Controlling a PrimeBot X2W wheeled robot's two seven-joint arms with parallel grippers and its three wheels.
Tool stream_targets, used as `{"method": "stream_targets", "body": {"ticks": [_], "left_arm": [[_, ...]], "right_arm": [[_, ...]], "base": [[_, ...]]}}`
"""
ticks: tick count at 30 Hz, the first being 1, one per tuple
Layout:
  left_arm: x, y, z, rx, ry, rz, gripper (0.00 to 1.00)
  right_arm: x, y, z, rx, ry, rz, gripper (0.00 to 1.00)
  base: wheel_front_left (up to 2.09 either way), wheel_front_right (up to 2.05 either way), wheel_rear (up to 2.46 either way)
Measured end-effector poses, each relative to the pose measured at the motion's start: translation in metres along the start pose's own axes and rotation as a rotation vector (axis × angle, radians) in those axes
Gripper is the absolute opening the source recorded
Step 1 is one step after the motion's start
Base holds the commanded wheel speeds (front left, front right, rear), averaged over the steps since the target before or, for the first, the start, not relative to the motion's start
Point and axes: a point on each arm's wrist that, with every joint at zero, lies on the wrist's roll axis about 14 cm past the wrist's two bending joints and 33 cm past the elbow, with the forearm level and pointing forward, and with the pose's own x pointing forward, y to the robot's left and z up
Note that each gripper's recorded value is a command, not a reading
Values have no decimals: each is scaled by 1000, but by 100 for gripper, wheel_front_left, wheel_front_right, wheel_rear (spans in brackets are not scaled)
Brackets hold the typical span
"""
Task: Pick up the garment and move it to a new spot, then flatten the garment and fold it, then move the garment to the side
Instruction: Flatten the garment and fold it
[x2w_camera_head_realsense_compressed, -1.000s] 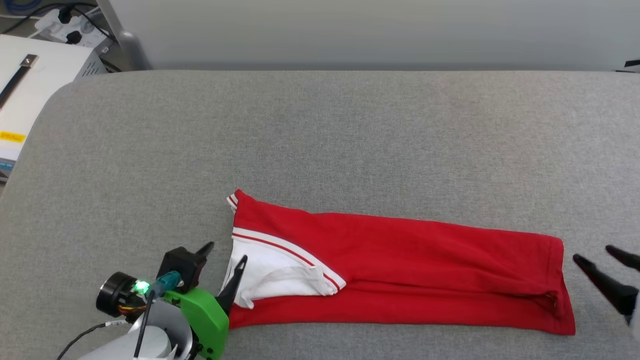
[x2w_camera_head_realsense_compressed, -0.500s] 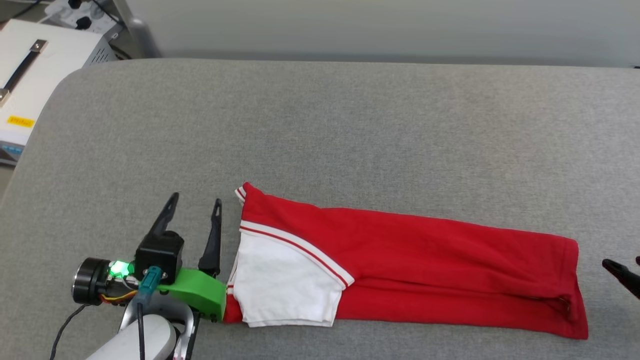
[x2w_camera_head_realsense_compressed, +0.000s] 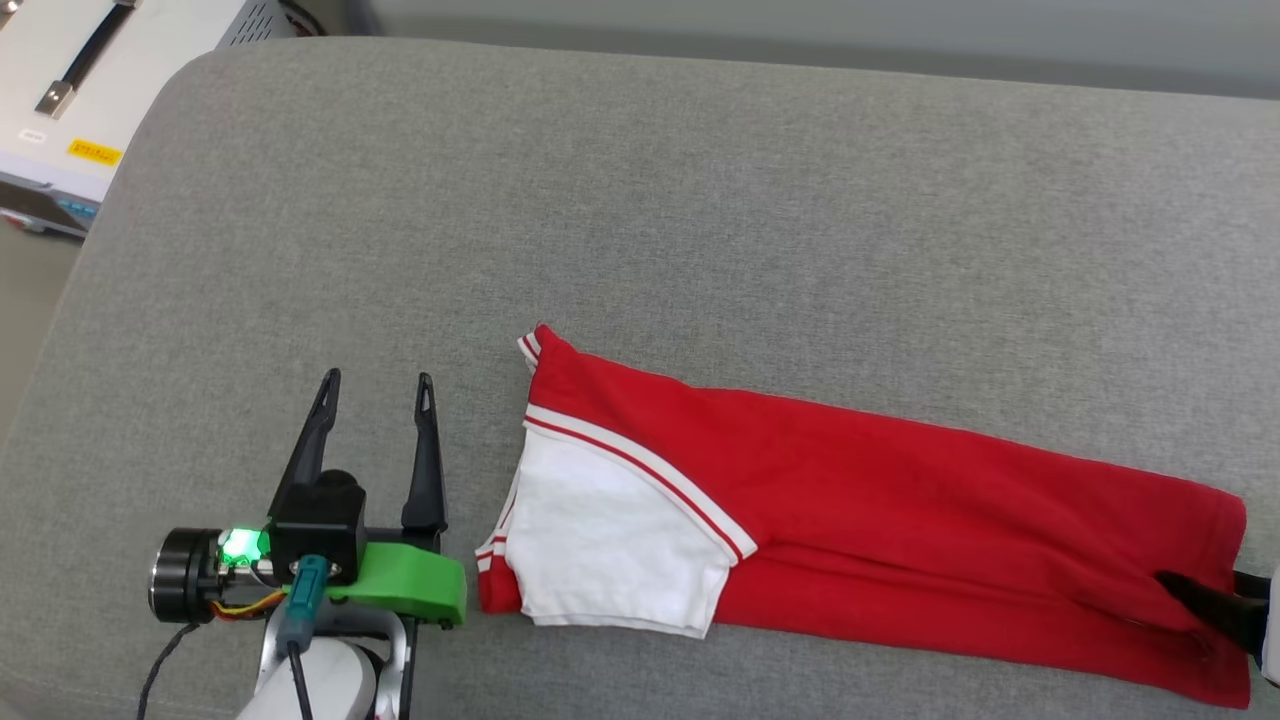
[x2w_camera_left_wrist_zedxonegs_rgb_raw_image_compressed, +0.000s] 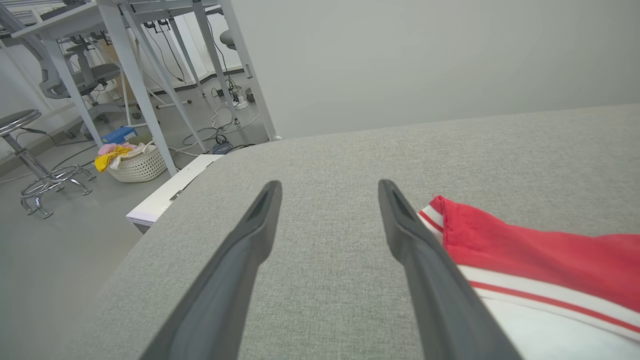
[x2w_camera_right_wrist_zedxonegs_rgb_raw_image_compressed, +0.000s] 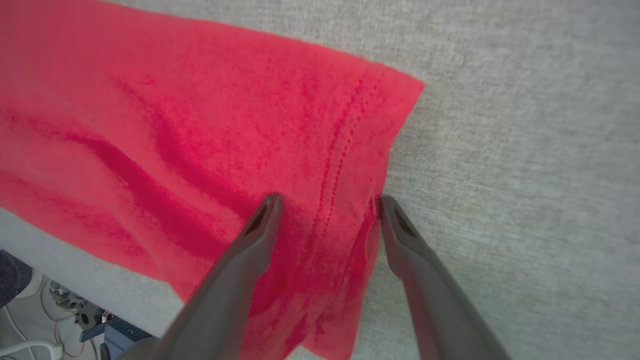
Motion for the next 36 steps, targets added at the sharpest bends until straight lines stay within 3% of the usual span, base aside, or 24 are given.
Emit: {"method": "stream_targets", "body": {"ticks": [4, 10, 11, 12, 13, 21, 30, 36], "left_arm": [[-7, 3, -11, -2, 22, 24, 100], [-8, -2, -13, 3, 20, 16, 100], [-9, -2, -13, 4, 21, 15, 100], [-9, -2, -13, 4, 20, 15, 100], [-10, -2, -11, 4, 10, 20, 100], [-16, 0, -1, -1, -20, 19, 100], [-23, -1, 7, -6, -47, 4, 100], [-28, -2, 8, -11, -49, -3, 100]], "right_arm": [[16, 19, -10, 7, 55, 68, 100], [20, 26, -12, 0, 52, 87, 100], [20, 25, -12, -2, 51, 84, 95], [20, 25, -12, -2, 49, 81, 33], [17, 21, -9, -9, 26, 66, 0], [5, 9, 0, -11, -56, 24, 0], [-34, -61, 10, -39, -102, -208, 0], [-46, -60, 15, 2, -155, -199, 0]], "base": [[0, 0, 0], [0, 0, 0], [0, 0, 0], [0, 0, 0], [0, 0, 0], [0, 0, 0], [0, 0, 0], [0, 0, 0]]}}
